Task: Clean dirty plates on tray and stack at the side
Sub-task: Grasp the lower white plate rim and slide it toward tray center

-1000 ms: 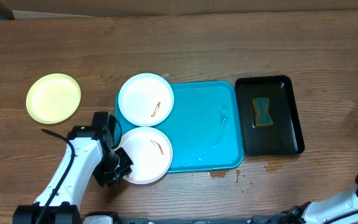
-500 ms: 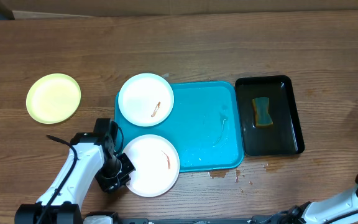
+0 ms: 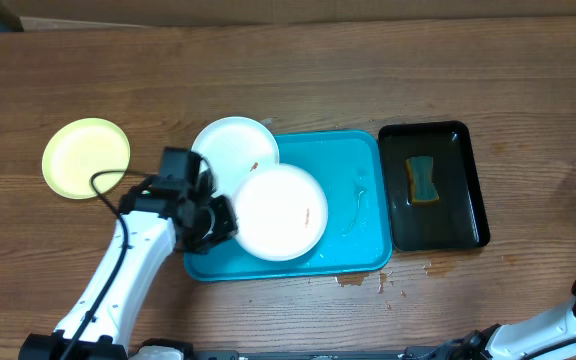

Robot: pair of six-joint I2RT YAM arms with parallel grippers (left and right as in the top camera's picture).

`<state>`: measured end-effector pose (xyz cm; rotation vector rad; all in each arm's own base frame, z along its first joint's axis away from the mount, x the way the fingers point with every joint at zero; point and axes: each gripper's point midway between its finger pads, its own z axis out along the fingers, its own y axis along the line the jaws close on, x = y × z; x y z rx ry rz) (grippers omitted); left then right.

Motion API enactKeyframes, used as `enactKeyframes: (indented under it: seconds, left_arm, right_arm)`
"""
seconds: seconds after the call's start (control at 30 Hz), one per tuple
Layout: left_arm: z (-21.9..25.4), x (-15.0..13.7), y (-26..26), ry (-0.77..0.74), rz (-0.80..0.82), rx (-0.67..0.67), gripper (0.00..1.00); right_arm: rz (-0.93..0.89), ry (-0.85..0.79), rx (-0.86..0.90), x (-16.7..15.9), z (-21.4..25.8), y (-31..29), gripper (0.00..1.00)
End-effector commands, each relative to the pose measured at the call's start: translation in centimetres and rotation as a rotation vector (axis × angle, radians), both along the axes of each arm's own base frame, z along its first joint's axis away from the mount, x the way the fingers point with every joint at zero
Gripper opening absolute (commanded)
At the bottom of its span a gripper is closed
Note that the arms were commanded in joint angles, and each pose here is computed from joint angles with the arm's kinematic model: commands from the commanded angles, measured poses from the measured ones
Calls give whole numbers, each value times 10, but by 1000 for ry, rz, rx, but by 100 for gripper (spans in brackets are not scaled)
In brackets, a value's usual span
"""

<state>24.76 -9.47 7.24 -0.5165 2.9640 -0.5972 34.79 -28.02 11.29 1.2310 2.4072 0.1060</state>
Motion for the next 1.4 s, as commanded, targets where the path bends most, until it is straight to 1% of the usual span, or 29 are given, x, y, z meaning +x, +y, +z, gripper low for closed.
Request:
enactKeyframes:
  seconds: [0.0,0.2,0.27,0.4,0.53,0.6,0.63,0.67,0.7,0.73,0.8,0.83,0.9,0.97,1.0,1.1,1.13,1.23,1.3,1.37]
  left_arm:
    - [13,20,-38,-116,-66,-42,4]
    - [-2,41,-59,-221,-90,99,4]
    - [-8,43,-67,-234,-111,118,4]
    - [-30,43,-79,-206,-150,133,4]
    - [-48,44,-75,-175,-147,173,4]
    - [-50,44,-74,-169,-146,175,8]
    - [-50,44,-74,-171,-148,175,14]
    - [-49,45,-74,-180,-167,175,33]
    - [-48,46,-76,-193,-202,173,46]
    - [-46,47,-78,-207,-240,173,51]
    - [-39,49,-82,-222,-289,165,54]
    - [-34,51,-84,-227,-308,164,56]
    - [-23,56,-86,-240,-349,174,69]
    - [-15,59,-88,-262,-403,184,75]
    - [-14,60,-88,-271,-421,187,73]
    - [-18,61,-84,-268,-420,213,54]
    - [-21,60,-83,-261,-420,222,51]
    - [-32,58,-81,-230,-424,237,52]
    - [-41,58,-78,-211,-424,254,55]
    - [-47,59,-78,-202,-425,260,56]
  right_arm:
    - [0,-25,-20,5,12,-2,100]
    - [0,-25,-20,5,12,-2,100]
    - [0,-25,-19,5,12,-2,100]
    - [0,-25,-19,5,12,-2,100]
    - [0,-25,-20,5,12,-2,100]
    - [0,-25,-20,5,12,-2,100]
    - [0,-25,-20,5,12,-2,100]
    - [0,-25,-20,5,12,-2,100]
    - [0,-25,-20,5,12,-2,100]
    - [0,-25,-20,5,12,-2,100]
    - [0,-25,-20,5,12,-2,100]
    - [0,-25,-20,5,12,-2,100]
    - [0,-25,-20,5,12,-2,100]
    - [0,-25,-20,5,12,-2,100]
    - [0,-25,-20,5,12,-2,100]
    - [0,-25,-20,5,12,-2,100]
    - [0,-25,-20,5,12,-2,100]
    - [0,-25,-20,5,12,-2,100]
    - [0,-25,-20,5,12,-2,100]
    - [0,-25,-20,5,12,-2,100]
